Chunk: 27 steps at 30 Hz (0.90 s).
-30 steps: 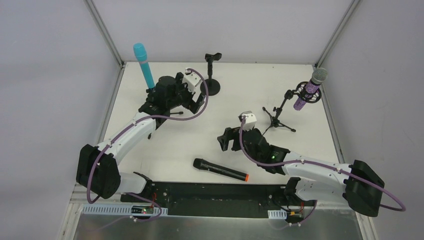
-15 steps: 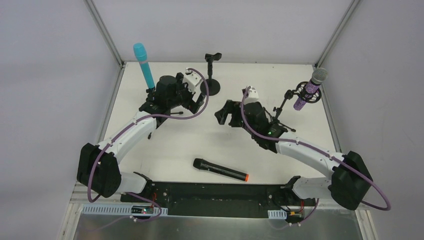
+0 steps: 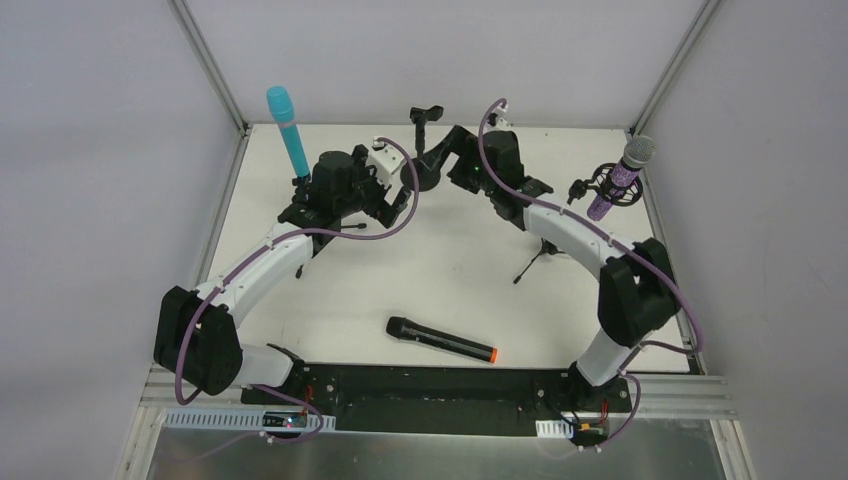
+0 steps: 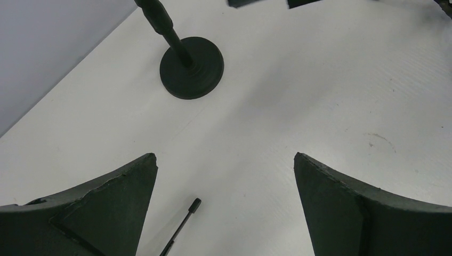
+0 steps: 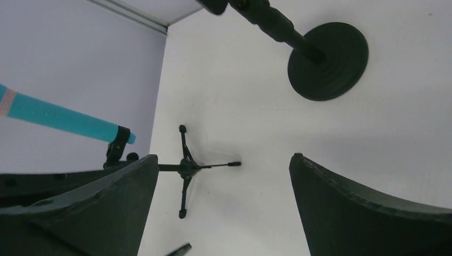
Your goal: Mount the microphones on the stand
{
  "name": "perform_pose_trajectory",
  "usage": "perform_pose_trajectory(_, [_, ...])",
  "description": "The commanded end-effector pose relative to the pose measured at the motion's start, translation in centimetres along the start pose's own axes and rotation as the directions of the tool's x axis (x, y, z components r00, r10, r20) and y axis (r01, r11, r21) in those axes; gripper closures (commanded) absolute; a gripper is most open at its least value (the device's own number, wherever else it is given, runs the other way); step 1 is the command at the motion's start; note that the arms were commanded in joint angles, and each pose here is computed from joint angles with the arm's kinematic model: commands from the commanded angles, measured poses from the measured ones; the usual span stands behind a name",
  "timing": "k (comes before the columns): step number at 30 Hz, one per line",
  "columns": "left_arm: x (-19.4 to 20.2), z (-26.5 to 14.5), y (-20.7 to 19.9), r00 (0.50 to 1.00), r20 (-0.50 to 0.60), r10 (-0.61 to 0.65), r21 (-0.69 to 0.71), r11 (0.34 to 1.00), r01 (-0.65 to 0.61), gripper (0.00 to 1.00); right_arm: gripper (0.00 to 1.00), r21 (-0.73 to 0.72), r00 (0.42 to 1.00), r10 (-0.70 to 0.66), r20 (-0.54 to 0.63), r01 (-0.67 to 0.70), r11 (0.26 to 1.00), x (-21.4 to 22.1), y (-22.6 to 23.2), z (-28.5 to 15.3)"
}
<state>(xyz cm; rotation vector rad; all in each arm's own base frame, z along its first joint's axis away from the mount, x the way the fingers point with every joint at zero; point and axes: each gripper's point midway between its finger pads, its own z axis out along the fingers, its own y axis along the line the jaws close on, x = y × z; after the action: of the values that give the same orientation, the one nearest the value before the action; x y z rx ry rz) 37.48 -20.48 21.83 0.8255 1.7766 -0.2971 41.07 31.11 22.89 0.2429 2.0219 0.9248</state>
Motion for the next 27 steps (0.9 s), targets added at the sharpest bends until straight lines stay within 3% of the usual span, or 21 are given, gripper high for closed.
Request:
perform_pose_trajectory(1, [-2.8, -0.7, -0.2, 0.996, 0.076, 0.046, 0.012, 0.999, -0.047, 0.01, 0.03, -0.123, 0.989, 0.14, -0.049, -0.145, 0.982, -2.5, 3.7, 2.3])
perform_pose_trajectory(9, [-3.2, -1.0, -0.3, 0.994, 0.089, 0.055, 0.015, 0.998, -0.057, 0.01, 0.01, -0.184, 0.939, 0.31, -0.149, -0.335, 0.924, -4.4, 4.6, 7.9])
perform_pose_trajectory(14, [-3.5, -1.2, -0.5, 0.994, 0.1, 0.054, 0.022, 0.998, -0.056, 0.01, 0.06, -0.199, 0.907, 0.373, -0.194, -0.409, 0.891, -5.0, 4.9, 10.5])
perform_pose_trajectory(22, [-3.3, -1.0, -0.5, 0.994, 0.095, 0.055, 0.026, 0.998, -0.058, 0.01, 0.15, -0.195, 0.882, 0.436, -0.181, -0.467, 0.863, -6.5, 3.7, 11.7])
perform_pose_trajectory(27, [-3.3, -0.9, -0.6, 0.994, 0.094, 0.054, 0.033, 0.998, -0.058, 0.01, 0.12, -0.19, 0.877, 0.454, -0.156, -0.478, 0.857, -7.4, 2.8, 11.3])
